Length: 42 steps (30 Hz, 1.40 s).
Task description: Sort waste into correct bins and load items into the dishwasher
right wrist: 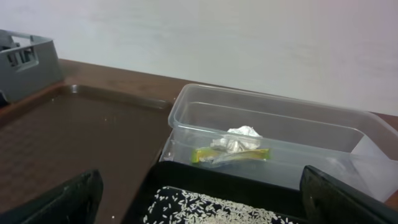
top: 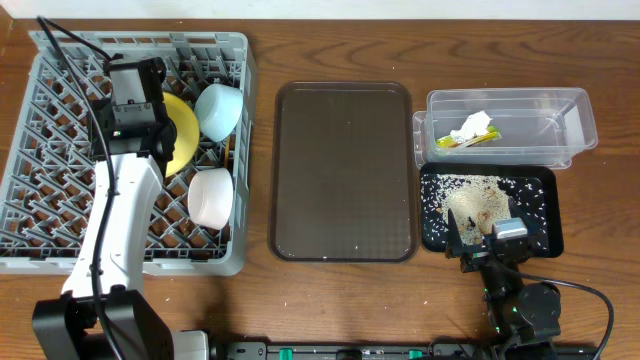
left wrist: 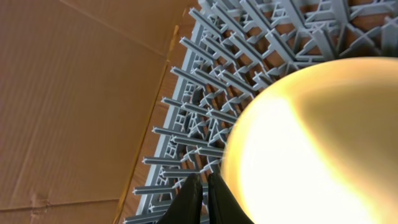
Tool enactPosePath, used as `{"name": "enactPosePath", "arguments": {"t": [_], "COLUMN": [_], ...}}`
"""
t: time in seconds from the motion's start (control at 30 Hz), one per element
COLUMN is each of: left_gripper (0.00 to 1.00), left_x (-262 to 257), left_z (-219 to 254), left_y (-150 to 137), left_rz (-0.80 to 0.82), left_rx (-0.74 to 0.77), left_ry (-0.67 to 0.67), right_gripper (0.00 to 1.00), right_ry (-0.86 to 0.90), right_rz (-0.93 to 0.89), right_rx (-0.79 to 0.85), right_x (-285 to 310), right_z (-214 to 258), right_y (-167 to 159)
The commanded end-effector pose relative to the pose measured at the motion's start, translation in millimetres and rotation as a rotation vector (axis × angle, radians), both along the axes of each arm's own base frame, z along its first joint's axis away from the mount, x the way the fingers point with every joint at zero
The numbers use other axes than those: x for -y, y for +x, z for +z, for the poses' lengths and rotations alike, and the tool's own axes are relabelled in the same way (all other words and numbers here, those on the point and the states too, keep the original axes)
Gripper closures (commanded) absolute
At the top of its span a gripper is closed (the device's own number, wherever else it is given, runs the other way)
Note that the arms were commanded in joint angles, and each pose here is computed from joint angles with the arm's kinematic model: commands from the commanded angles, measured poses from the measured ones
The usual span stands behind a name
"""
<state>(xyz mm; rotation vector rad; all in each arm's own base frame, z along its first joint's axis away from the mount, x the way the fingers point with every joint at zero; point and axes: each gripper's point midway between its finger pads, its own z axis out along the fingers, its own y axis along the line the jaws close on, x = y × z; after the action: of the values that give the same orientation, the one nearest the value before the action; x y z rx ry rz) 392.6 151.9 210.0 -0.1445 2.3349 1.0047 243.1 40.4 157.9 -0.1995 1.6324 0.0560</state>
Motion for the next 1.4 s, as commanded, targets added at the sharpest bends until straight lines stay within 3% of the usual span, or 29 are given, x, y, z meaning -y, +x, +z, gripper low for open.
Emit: {"name": "enactPosePath", "arguments": {"t": [0.0, 0.13, 0.2, 0.27, 0.37, 0.43, 0.63, 0.77, 1.13, 1.23, 1.33, 1.37], "left_gripper": [0.92, 0.92, 0.71, 0.62, 0.58, 0.57, 0.53, 0.51, 0.53, 0.65, 0.89, 0.92], "left_x": [-7.4, -11.6, -16.7, -12.9, 3.0, -0.9, -5.2, -7.6, -16.1, -18.9, -21.4, -22.1], "left_z": [5.8, 8.2, 4.0, -13.9, -42.1, -49.2, -59.6, -69.6, -132.8, -133.4, -129.7, -128.7], "left_y": [-3.8, -7.8, -14.5, -15.4, -13.2, -19.7, -35.8, -35.3, -32.5, -27.1, -20.5, -19.5], "left_rz": [0.035, 0.103, 0.201, 0.22, 0.183, 0.253, 0.37, 0.404, 0.51, 0.5, 0.483, 0.48], "left_rx": [-0.001, 0.062, 0.161, 0.204, 0.21, 0.251, 0.291, 0.281, 0.162, 0.179, 0.208, 0.212], "left_ry": [0.052, 0.026, -0.071, -0.255, -0.588, -0.731, -0.975, -0.994, -1.0, -0.996, -0.992, -0.991], "right_gripper": [0.01, 0.01, 0.01, 0.01, 0.01, 0.01, 0.01, 0.01, 0.01, 0.01, 0.01, 0.01], "right_ry": [0.012, 0.012, 0.012, 0.012, 0.012, 0.012, 0.012, 0.012, 0.012, 0.012, 0.012, 0.012], "right_rz": [-0.007, -0.007, -0.007, -0.007, -0.007, -0.007, -0.007, -0.007, -0.007, -0.007, -0.007, -0.007], "right_rx": [-0.001, -0.001, -0.001, -0.001, -0.001, -0.001, -0.001, -0.001, -0.001, -0.001, -0.001, -0.001], "right_x": [1.8, 1.8, 1.8, 1.8, 1.8, 1.8, 1.8, 1.8, 1.8, 1.8, 1.8, 1.8], "right_z": [-0.9, -0.9, -0.9, -0.9, -0.9, -0.9, -0.9, -0.9, -0.9, -0.9, -0.9, -0.9], "right_y": [0.2, 0.2, 0.2, 0.2, 0.2, 0.2, 0.2, 0.2, 0.2, 0.2, 0.2, 0.2]}}
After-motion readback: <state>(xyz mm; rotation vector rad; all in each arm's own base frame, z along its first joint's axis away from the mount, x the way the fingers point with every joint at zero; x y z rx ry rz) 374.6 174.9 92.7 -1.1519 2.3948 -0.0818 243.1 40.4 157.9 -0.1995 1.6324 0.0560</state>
